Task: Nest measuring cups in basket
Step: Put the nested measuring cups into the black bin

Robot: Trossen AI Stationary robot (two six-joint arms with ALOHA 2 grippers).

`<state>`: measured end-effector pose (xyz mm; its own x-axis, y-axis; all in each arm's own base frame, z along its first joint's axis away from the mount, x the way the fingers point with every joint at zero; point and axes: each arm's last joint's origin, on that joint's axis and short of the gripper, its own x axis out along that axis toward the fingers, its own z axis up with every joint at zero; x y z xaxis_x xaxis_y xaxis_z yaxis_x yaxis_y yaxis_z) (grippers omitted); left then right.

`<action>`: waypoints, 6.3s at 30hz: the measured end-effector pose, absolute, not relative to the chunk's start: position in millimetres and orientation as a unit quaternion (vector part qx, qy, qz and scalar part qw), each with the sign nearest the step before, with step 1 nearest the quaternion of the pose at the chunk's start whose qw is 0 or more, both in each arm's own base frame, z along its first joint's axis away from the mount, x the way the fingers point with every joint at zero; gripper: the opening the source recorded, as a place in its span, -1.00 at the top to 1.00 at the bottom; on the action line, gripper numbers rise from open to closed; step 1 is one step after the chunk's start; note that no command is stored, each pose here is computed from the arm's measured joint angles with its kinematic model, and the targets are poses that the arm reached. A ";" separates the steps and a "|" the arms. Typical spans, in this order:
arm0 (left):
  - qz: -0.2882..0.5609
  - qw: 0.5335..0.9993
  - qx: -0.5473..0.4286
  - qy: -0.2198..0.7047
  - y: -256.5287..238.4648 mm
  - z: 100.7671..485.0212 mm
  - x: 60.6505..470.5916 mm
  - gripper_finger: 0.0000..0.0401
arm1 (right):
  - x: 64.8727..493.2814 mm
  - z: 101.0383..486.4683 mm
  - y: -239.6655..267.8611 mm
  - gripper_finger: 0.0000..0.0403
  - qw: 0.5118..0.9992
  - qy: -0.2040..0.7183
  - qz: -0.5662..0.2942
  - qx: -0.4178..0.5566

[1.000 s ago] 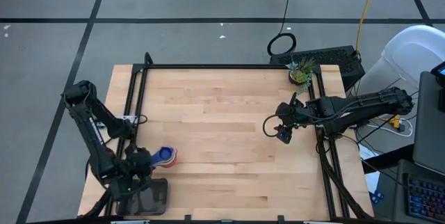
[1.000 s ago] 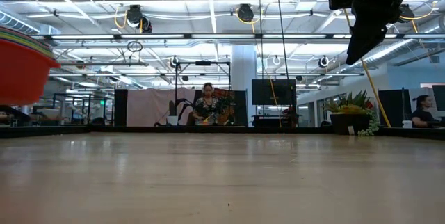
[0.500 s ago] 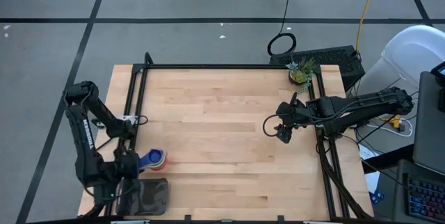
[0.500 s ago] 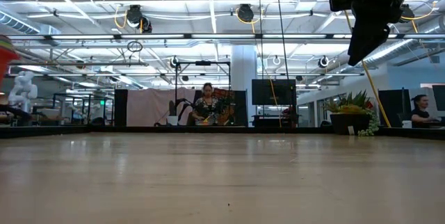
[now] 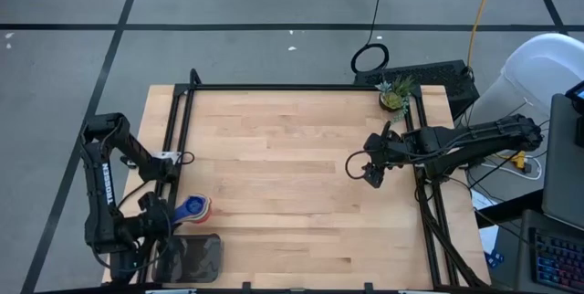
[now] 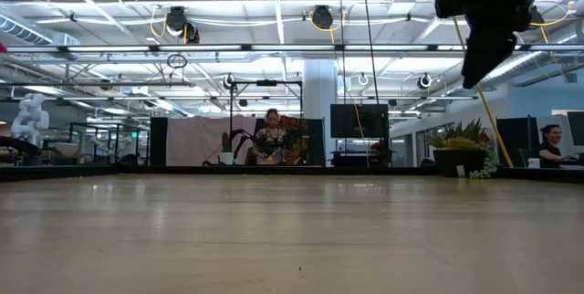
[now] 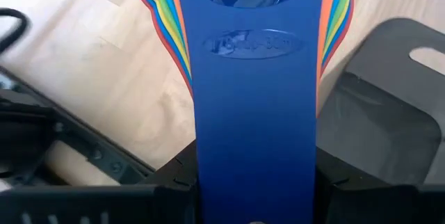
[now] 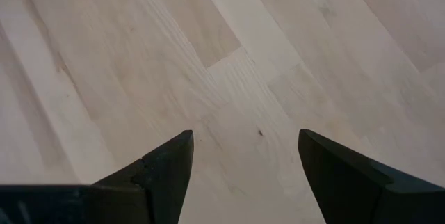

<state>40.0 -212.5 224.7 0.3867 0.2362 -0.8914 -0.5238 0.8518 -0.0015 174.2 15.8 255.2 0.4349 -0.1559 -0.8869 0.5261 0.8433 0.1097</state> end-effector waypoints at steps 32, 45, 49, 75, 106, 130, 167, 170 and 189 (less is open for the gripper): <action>0.152 0.851 0.012 0.503 -215.2 230.2 39.7 0.31 | 159.1 249.8 2.2 -0.26 0.779 0.544 -0.268 0.157; 0.013 0.865 -0.026 0.501 -202.7 249.7 6.1 0.32 | 172.0 252.9 -0.1 -0.26 0.798 0.462 -0.305 0.239; -0.002 0.854 0.000 0.521 -201.0 247.6 -6.5 0.32 | 174.5 248.9 0.1 -0.26 0.794 0.453 -0.313 0.258; -0.034 0.872 0.053 0.485 -192.8 234.2 -5.2 0.32 | 176.8 247.2 7.3 -0.26 0.784 0.439 -0.314 0.308; -0.141 0.876 0.139 0.441 -177.7 233.9 10.8 0.32 | 176.8 247.2 7.2 -0.26 0.768 0.424 -0.334 0.345; -0.214 0.868 0.122 0.431 -171.3 222.2 46.5 0.32 | 176.7 247.2 7.2 -0.26 0.768 0.425 -0.333 0.344; -0.331 0.833 0.192 0.400 -170.8 192.6 78.1 0.32 | 174.2 246.0 7.2 -0.26 0.758 0.431 -0.344 0.349; -0.338 0.835 0.173 0.398 -169.5 181.0 77.8 0.32 | 174.1 246.1 7.2 -0.26 0.758 0.431 -0.344 0.349; -0.300 0.840 0.052 0.449 -162.5 164.0 82.9 0.32 | 173.8 245.9 7.0 -0.26 0.760 0.435 -0.342 0.340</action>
<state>82.9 -162.5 164.0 0.4166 -0.4576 -0.7855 0.5501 0.8148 -0.1829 173.8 7.0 245.9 0.3879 -0.2242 -0.8940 0.8162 0.5341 0.2202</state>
